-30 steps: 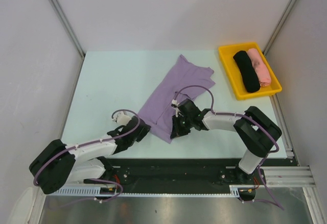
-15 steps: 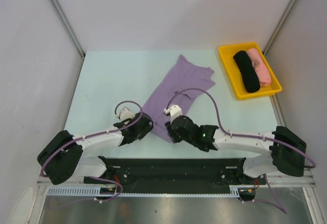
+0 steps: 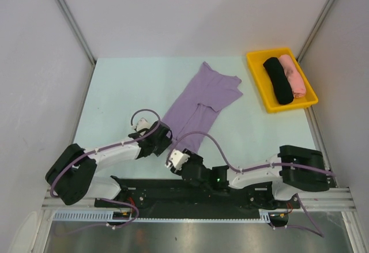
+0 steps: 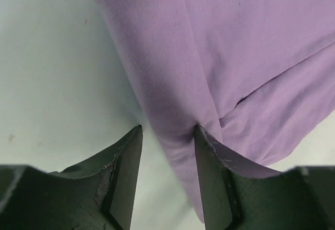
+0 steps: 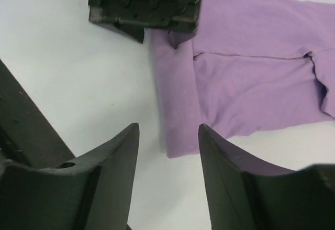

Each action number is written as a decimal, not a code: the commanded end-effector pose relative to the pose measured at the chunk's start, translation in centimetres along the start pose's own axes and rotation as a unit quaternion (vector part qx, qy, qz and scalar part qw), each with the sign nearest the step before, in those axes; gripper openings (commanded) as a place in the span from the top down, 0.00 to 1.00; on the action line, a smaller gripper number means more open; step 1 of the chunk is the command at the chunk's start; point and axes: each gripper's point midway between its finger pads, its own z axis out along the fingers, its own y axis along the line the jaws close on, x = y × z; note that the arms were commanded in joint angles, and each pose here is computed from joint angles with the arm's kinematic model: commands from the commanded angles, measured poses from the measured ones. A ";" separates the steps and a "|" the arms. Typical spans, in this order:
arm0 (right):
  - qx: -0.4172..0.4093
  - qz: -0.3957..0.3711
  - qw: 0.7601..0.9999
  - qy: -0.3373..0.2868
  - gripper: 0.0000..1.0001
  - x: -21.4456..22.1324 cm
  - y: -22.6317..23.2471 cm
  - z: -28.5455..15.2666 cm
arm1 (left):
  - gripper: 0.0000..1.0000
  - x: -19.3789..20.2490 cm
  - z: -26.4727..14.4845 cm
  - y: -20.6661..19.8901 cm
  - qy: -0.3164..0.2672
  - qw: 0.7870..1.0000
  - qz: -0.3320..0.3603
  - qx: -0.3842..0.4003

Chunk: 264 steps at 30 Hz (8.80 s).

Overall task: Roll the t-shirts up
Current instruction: Roll the T-shirt to the center of the board.

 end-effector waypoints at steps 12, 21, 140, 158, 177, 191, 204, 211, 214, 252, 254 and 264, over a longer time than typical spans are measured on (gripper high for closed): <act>0.052 -0.138 0.989 0.004 0.31 0.2 2.4 5.2 | 0.48 0.3 0.1 1.9 0.050 0.997 0.040 -0.046; 0.059 -0.156 0.985 0.053 0.32 3.4 1.2 7.0 | 0.48 0.3 0.0 1.9 0.054 0.997 0.040 -0.044; -0.008 0.073 0.991 0.115 0.43 1.2 -6.9 6.9 | 0.81 -1.8 4.6 -8.2 0.048 0.987 0.117 0.096; 0.143 -0.099 0.972 0.159 0.37 5.9 -7.4 8.3 | 0.81 -1.6 5.0 -8.6 0.068 0.986 0.117 0.102; 0.008 0.041 0.983 0.180 0.66 7.1 -7.5 9.8 | 0.41 -5.5 0.5 -11.9 0.044 0.974 0.108 0.192; -0.221 0.257 0.920 0.196 0.71 6.3 -4.9 7.9 | 0.41 -8.1 -4.3 -8.4 -0.012 0.977 0.052 0.209; -0.354 0.350 0.842 0.206 0.72 3.5 -0.6 4.9 | 0.46 -2.9 -5.4 -0.5 -0.001 0.982 0.033 0.185; -0.307 0.377 0.846 0.217 0.72 5.2 -2.4 6.6 | 0.46 -2.7 -4.4 -0.3 -0.016 0.981 0.034 0.188; -0.298 0.387 0.846 0.215 0.72 5.1 -3.1 6.8 | 0.43 -2.9 -3.4 -1.0 -0.017 0.985 0.049 0.167; 0.047 0.008 0.983 0.178 0.38 3.4 -5.4 11.0 | 0.37 -10.2 -1.8 -0.8 -0.052 0.991 -0.010 0.122; 0.045 0.000 0.981 0.186 0.37 4.2 -5.3 11.2 | 0.36 -10.1 -1.8 -0.9 -0.050 0.991 -0.009 0.126; -0.013 0.044 0.976 0.213 0.50 6.1 -6.3 12.2 | 0.36 -8.5 -1.3 -1.4 -0.017 0.988 -0.002 0.156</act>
